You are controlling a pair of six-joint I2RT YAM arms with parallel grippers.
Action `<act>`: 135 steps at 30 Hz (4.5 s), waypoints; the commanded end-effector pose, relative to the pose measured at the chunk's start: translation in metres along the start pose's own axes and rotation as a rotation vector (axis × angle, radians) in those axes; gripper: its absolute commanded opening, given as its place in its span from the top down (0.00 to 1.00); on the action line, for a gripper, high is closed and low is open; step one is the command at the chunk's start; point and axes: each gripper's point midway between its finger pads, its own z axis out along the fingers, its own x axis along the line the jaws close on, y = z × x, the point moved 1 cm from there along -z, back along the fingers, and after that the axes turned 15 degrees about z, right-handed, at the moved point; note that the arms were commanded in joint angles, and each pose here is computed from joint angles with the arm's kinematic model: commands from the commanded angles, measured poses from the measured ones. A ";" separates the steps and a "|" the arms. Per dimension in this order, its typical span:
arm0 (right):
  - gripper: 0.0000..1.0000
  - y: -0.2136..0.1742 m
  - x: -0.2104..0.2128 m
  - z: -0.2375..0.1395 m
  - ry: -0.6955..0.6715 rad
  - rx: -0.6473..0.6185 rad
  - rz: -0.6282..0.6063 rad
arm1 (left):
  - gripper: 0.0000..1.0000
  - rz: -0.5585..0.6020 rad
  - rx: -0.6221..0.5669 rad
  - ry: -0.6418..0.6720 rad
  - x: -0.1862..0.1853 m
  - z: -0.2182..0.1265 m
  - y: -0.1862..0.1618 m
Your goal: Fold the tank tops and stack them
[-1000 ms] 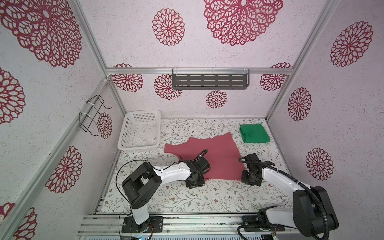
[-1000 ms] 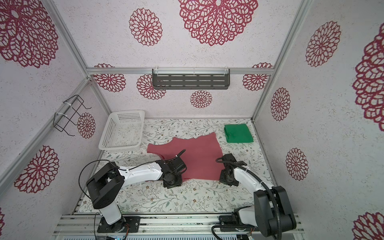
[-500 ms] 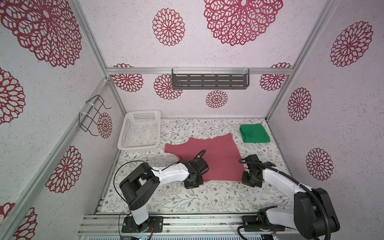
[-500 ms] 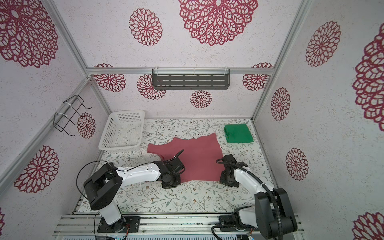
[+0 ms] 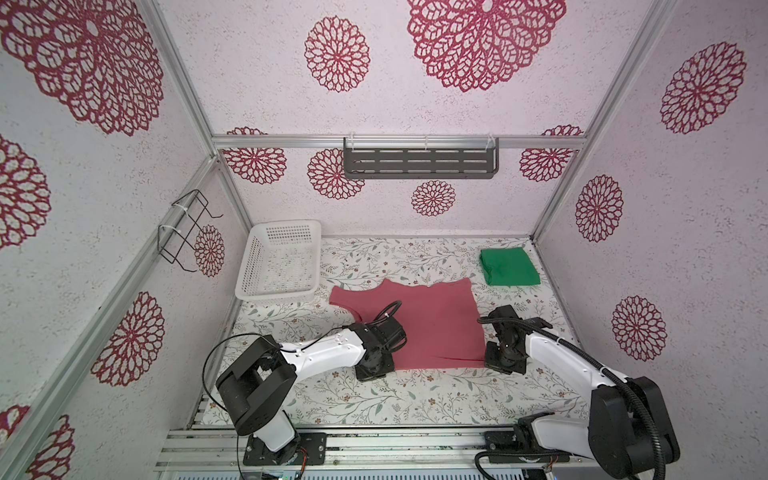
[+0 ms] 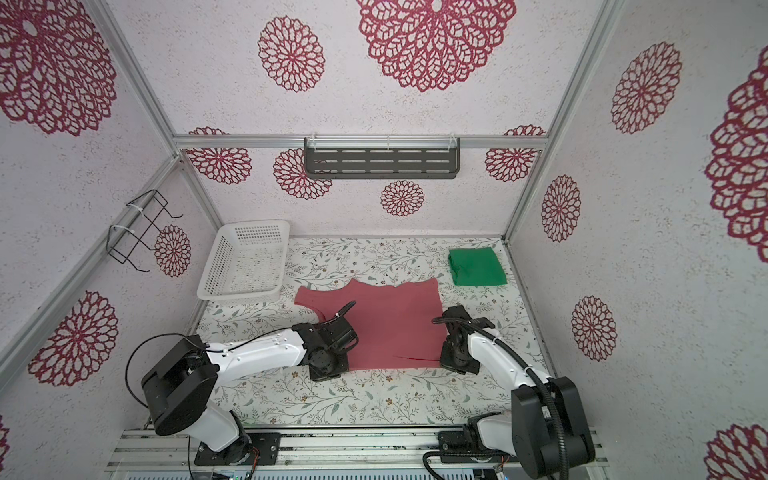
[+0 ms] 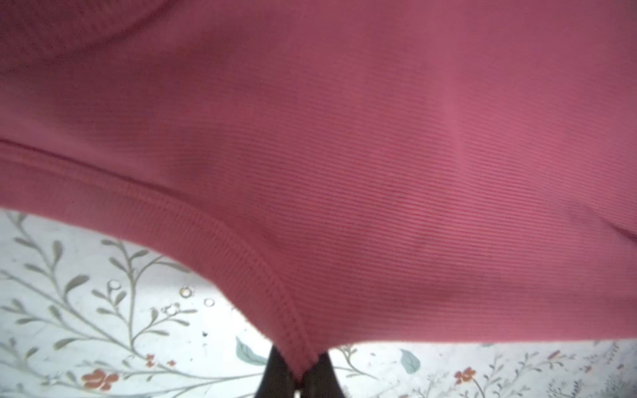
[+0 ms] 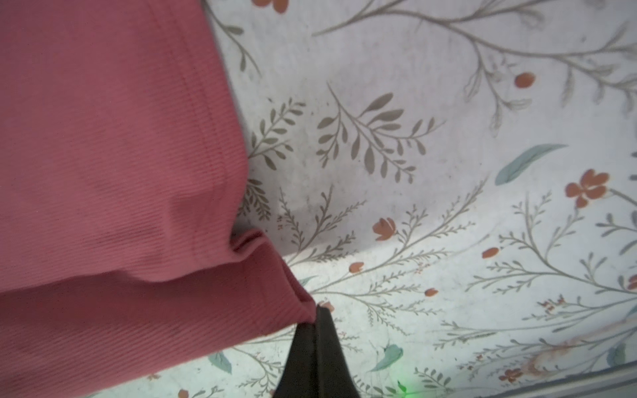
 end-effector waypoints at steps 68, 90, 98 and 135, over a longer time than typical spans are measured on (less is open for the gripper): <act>0.59 0.078 0.106 -0.016 0.328 0.034 -0.100 | 0.41 0.221 0.112 0.227 0.110 -0.017 0.054; 0.60 0.083 0.115 0.020 0.334 0.012 -0.035 | 1.00 0.163 0.098 0.348 0.155 -0.050 0.070; 0.61 0.091 0.100 0.038 0.220 -0.012 -0.036 | 1.00 0.130 0.039 0.327 0.166 -0.067 0.099; 0.62 0.087 0.090 0.044 0.177 0.010 -0.057 | 1.00 0.114 0.076 0.287 0.153 -0.020 0.077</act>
